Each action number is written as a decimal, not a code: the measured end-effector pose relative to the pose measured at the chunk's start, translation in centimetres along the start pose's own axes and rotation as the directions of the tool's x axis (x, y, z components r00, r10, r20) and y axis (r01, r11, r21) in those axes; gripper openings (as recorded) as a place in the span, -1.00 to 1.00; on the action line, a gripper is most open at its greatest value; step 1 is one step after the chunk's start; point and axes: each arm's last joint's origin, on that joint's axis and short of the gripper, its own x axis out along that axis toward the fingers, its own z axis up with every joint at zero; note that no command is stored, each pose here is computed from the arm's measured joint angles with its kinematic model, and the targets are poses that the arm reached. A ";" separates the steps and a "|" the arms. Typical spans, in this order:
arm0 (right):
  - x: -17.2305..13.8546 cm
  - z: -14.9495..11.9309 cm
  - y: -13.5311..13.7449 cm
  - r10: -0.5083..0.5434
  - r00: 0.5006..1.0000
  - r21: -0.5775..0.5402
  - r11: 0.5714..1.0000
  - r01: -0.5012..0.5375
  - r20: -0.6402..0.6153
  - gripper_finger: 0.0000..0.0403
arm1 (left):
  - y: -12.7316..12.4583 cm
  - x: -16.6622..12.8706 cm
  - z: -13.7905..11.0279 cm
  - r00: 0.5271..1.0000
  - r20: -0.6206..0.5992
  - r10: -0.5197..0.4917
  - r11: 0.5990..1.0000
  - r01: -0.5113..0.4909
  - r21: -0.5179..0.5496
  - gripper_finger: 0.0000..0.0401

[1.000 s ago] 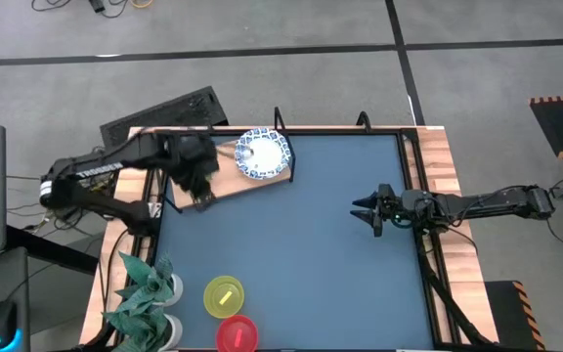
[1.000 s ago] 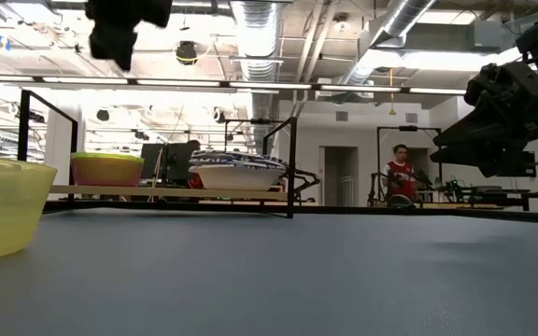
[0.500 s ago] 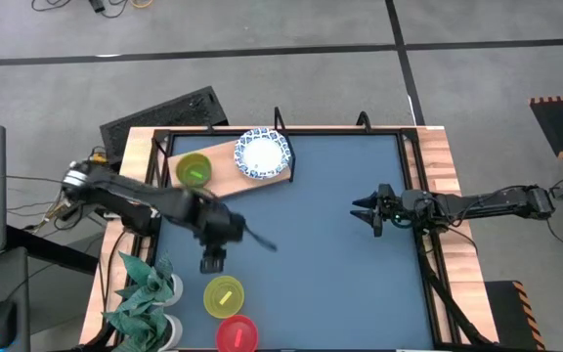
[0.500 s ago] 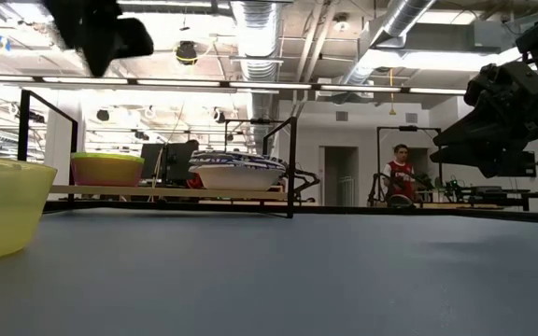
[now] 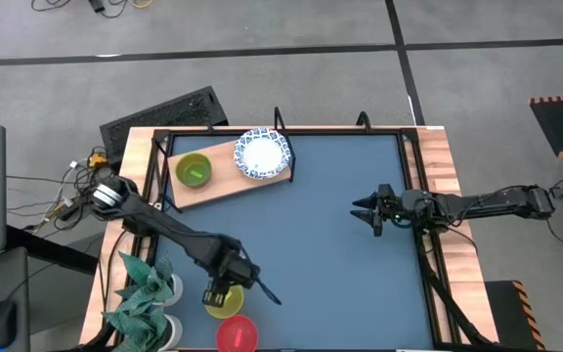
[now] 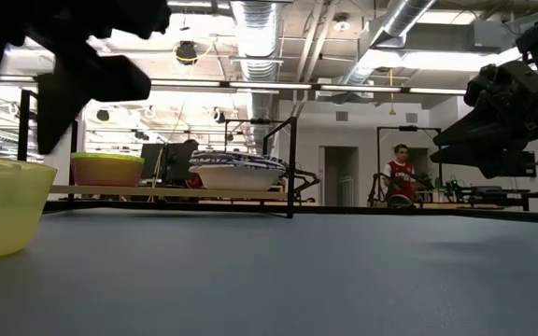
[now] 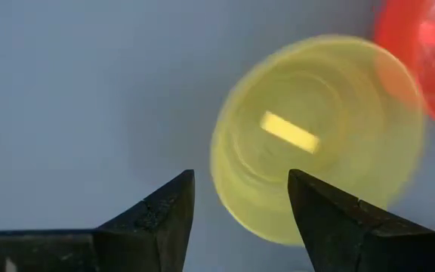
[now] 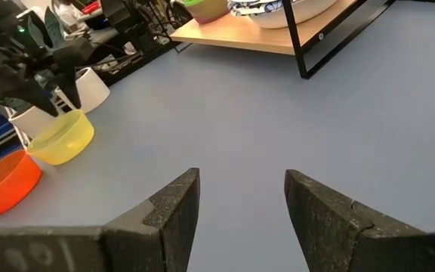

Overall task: Place and stack bowls onto a shelf
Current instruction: Stack the yellow bowl on top of the other green bowl on the shelf, then stack the red bowl on top of the other yellow bowl on the shelf

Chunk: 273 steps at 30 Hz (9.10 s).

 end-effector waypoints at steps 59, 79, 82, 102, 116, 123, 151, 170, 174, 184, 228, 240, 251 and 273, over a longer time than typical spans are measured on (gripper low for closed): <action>0.0 0.0 0.0 -0.001 1.000 -0.001 1.000 0.001 0.000 0.09 | 20.8 -15.9 -16.6 0.920 0.107 0.377 0.290 -0.007 -0.957 -1.00; 0.0 0.0 0.0 -0.002 1.000 -0.001 1.000 0.002 0.001 0.09 | 32.1 -18.1 -15.3 0.968 -0.194 0.161 0.751 -0.247 -0.612 -1.00; 0.0 0.0 0.0 -0.002 1.000 0.000 1.000 0.002 0.001 0.09 | 32.9 -17.8 -16.1 0.965 -0.214 0.149 0.733 -0.253 -0.631 -1.00; 0.0 0.0 0.0 -0.003 1.000 -0.001 1.000 0.003 0.001 0.09 | 34.1 -15.7 -19.1 0.971 -0.231 0.057 0.706 -0.203 -0.679 -1.00; 0.0 0.0 0.0 -0.003 1.000 0.000 1.000 0.003 0.001 0.09 | 34.5 -15.6 -19.0 0.972 -0.214 0.098 0.728 -0.216 -0.651 -1.00; 0.0 0.0 0.0 -0.003 1.000 0.000 1.000 0.003 0.002 0.09 | 34.3 -14.6 -19.3 0.971 -0.231 0.058 0.729 -0.199 -0.655 -1.00; 0.0 0.0 0.0 -0.002 1.000 -0.009 1.000 0.002 0.002 0.09 | 34.8 -14.6 -19.0 0.972 -0.204 0.120 0.725 -0.226 -0.651 -1.00; 0.0 0.0 0.0 -0.003 1.000 -0.012 1.000 0.003 0.001 0.09 | 34.6 -14.6 -19.1 0.968 -0.230 0.103 0.708 -0.234 -0.666 -1.00; 0.0 0.0 0.0 -0.003 1.000 -0.012 1.000 0.003 0.001 0.09 | 34.4 -14.6 -19.3 0.958 -0.270 0.093 0.702 -0.256 -0.665 -1.00; 0.0 0.0 0.0 -0.003 1.000 -0.024 1.000 0.003 0.001 0.09 | 34.5 -14.6 -19.3 0.953 -0.285 0.100 0.687 -0.273 -0.674 -1.00; 0.0 0.0 0.0 -0.003 1.000 -0.026 1.000 0.003 0.001 0.09 | 33.8 -12.5 -18.2 0.980 -0.194 0.049 0.790 -0.157 -0.592 -0.54; 0.0 0.0 0.0 -0.003 1.000 -0.026 1.000 0.003 0.001 0.09 | 33.4 -16.8 -17.7 0.995 0.097 -0.023 0.726 0.083 -0.683 -0.23; 0.0 0.0 0.0 -0.002 1.000 -0.025 1.000 0.003 0.001 0.09 | 26.2 -16.9 -10.6 0.888 0.342 -0.309 0.736 0.451 -0.505 -0.28; 0.0 0.0 0.0 -0.003 1.000 -0.027 1.000 0.003 0.001 0.09 | -1.0 -14.5 -1.1 0.916 0.401 0.029 0.927 0.125 -0.352 -0.28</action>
